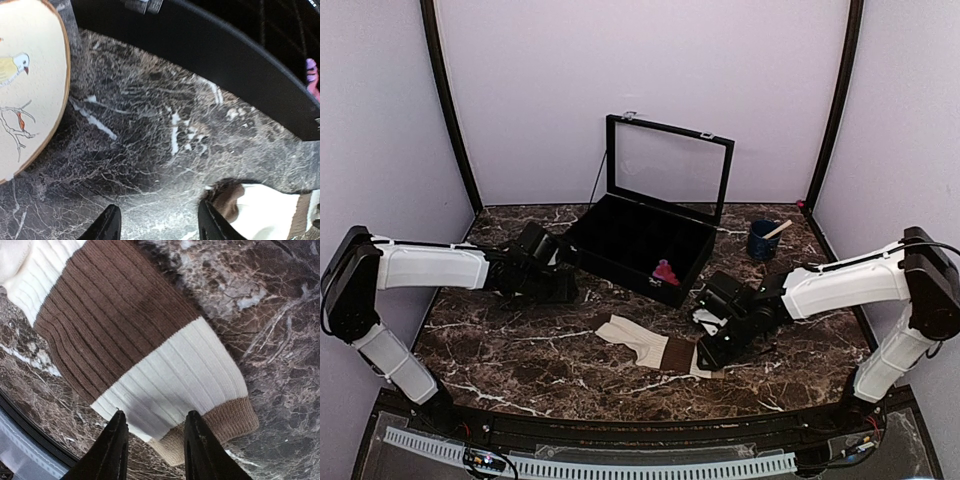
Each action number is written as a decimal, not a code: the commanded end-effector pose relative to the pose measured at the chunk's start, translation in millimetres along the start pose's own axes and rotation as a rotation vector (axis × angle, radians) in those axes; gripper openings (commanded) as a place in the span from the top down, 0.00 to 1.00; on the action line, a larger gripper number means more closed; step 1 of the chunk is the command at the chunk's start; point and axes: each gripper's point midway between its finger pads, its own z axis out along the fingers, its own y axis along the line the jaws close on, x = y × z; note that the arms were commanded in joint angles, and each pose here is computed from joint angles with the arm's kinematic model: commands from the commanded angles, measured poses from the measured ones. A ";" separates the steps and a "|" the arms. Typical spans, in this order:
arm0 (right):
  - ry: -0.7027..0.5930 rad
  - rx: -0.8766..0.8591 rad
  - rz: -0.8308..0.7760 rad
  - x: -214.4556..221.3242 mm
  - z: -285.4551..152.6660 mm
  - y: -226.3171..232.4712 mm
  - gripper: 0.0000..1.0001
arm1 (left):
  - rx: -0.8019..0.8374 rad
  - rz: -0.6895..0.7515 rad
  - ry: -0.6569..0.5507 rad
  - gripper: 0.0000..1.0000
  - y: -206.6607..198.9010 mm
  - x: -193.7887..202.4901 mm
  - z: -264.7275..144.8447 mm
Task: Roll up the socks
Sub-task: Adjust the sock at the center of the board, then fold the sock at the center of the board.
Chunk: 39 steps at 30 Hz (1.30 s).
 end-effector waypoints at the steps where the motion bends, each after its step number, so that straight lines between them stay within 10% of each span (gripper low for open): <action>1: -0.089 -0.017 0.014 -24.3 -16.4 10.2 0.64 | 0.019 0.009 -0.067 0.45 -3.3 -19.0 -22.9; 17: -0.452 0.017 0.294 -63.5 -65.7 13.3 0.57 | 0.171 0.134 -0.287 0.45 -33.3 -45.4 -89.1; 24: -0.579 0.064 0.371 -74.4 -90.6 2.8 0.36 | 0.265 0.216 -0.409 0.39 -52.7 -54.6 -117.5; 28: -0.698 0.131 0.392 -84.2 -116.0 -13.8 0.00 | 0.310 0.278 -0.485 0.37 -66.4 -63.0 -139.4; 39: -0.911 0.165 0.562 -78.8 -168.9 -66.8 0.19 | 0.408 0.289 -0.528 0.28 -85.7 -73.7 -164.6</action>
